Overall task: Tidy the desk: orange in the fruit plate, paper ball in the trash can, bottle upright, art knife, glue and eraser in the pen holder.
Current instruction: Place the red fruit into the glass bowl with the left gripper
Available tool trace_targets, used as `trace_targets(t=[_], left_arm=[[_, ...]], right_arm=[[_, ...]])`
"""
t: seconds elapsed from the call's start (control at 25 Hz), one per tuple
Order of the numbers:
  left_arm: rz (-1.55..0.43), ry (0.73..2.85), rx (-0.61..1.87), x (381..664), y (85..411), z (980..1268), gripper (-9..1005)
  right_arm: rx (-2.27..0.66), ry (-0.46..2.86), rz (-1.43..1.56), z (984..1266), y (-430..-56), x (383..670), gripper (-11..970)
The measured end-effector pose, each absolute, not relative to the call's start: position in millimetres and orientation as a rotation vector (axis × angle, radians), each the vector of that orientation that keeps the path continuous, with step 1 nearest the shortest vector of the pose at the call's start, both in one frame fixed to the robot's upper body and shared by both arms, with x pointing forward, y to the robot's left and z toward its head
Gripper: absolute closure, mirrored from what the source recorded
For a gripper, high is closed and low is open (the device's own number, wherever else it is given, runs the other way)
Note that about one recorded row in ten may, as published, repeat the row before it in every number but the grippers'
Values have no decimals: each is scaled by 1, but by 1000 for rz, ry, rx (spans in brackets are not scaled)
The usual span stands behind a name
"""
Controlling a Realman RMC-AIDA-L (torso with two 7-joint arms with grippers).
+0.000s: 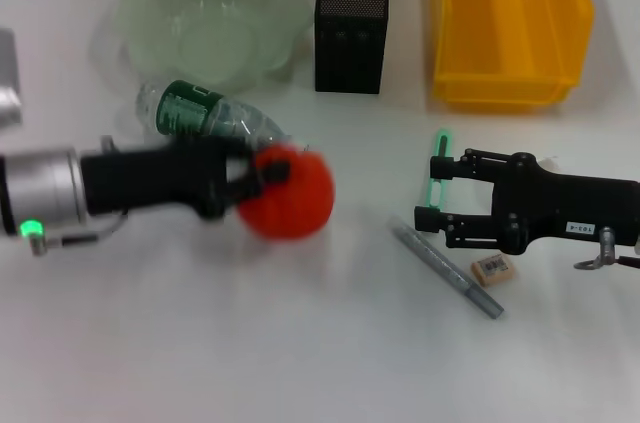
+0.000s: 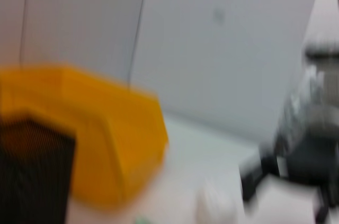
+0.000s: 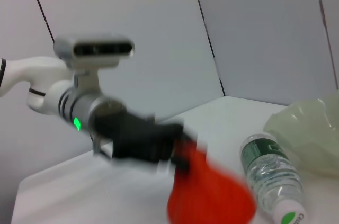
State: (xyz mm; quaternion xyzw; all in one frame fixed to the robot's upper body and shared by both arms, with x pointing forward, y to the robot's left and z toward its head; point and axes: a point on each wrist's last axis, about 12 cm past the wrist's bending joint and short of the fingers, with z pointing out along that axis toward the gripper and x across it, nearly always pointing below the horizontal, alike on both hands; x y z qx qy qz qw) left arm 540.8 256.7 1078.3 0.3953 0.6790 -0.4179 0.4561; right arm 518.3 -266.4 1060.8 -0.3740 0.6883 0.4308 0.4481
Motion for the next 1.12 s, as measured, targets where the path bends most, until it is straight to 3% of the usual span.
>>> trace_targets(t=[0.12, 0.32, 0.64, 1.12], left_arm=[[-1031, 1603, 887, 550, 258, 1095, 772], [-780, 1522, 564, 594, 259, 1114, 821], [-436, 1617, 376, 646, 246, 1105, 867], [-348, 1609, 388, 652, 236, 1101, 705]], right_arm=[[-921, 1703, 1073, 1060, -265, 518, 235], [-910, 1704, 1084, 1058, -263, 515, 241], [-896, 1700, 1104, 1055, -257, 511, 249], [-877, 1686, 1097, 1056, -256, 512, 262]])
